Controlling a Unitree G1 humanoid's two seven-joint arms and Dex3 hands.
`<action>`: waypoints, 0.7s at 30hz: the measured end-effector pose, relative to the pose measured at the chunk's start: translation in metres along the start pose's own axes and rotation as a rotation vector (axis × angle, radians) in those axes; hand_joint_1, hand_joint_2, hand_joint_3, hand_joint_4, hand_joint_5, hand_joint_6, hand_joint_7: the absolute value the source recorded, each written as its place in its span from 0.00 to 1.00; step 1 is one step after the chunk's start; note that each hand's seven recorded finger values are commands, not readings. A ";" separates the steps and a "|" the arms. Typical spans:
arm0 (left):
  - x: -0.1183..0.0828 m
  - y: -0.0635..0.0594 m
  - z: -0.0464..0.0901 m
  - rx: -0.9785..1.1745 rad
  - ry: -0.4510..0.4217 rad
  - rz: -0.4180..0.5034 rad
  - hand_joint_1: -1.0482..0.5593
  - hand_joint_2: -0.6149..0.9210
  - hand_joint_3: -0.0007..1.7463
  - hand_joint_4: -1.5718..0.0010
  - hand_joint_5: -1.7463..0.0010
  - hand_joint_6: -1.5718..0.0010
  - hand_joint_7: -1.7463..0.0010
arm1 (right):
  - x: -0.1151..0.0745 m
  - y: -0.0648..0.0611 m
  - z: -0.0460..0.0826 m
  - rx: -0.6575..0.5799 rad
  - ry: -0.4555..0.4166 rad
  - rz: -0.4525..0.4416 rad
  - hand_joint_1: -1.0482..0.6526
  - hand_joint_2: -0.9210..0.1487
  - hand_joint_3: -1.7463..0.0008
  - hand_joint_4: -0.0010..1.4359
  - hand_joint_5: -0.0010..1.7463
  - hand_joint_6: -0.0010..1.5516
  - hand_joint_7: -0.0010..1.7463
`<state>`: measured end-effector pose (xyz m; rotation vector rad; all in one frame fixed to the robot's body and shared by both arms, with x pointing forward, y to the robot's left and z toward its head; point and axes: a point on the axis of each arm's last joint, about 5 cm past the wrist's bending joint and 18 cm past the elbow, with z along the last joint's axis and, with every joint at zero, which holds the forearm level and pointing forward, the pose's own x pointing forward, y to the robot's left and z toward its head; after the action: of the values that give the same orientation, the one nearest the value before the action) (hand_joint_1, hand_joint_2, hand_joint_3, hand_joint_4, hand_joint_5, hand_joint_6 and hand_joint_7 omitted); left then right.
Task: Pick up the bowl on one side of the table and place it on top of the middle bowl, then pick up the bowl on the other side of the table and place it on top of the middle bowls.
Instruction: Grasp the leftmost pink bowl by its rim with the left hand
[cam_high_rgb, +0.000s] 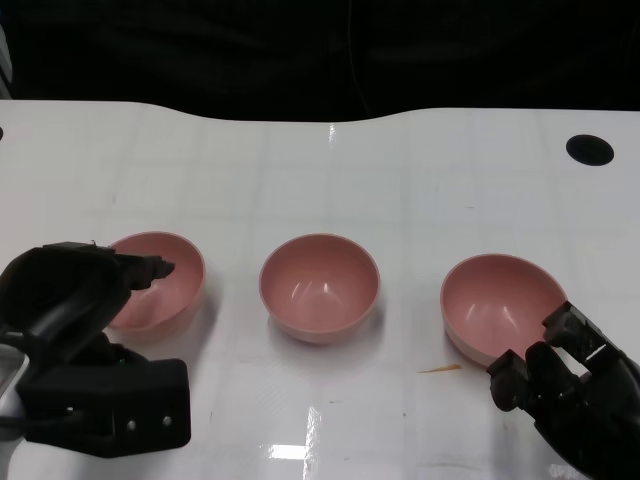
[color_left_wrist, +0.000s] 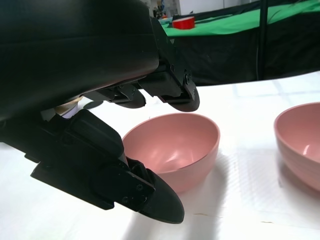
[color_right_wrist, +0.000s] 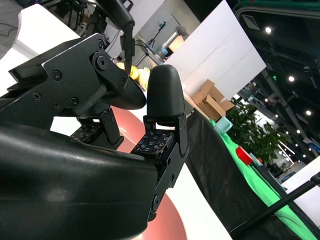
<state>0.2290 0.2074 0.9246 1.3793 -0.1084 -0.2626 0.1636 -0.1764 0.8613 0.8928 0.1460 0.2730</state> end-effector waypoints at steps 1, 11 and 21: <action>0.003 -0.001 -0.001 0.001 -0.004 -0.001 0.09 0.99 0.01 0.68 0.99 0.63 1.00 | 0.000 0.000 0.000 0.000 0.000 -0.001 0.56 0.38 0.30 0.61 0.94 0.51 0.84; 0.032 -0.021 -0.009 0.012 -0.001 -0.046 0.15 1.00 0.04 0.65 0.99 0.61 0.99 | 0.001 -0.001 0.000 -0.006 -0.003 0.000 0.56 0.37 0.32 0.60 0.94 0.52 0.82; 0.054 -0.041 -0.004 -0.011 0.018 -0.098 0.25 1.00 0.07 0.62 0.99 0.57 0.99 | 0.001 -0.004 -0.001 0.001 0.002 0.012 0.56 0.36 0.35 0.61 0.92 0.53 0.80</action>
<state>0.2772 0.1913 0.8792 1.3780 -0.0242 -0.3320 0.1647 -0.1775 0.8573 0.8942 0.1427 0.2850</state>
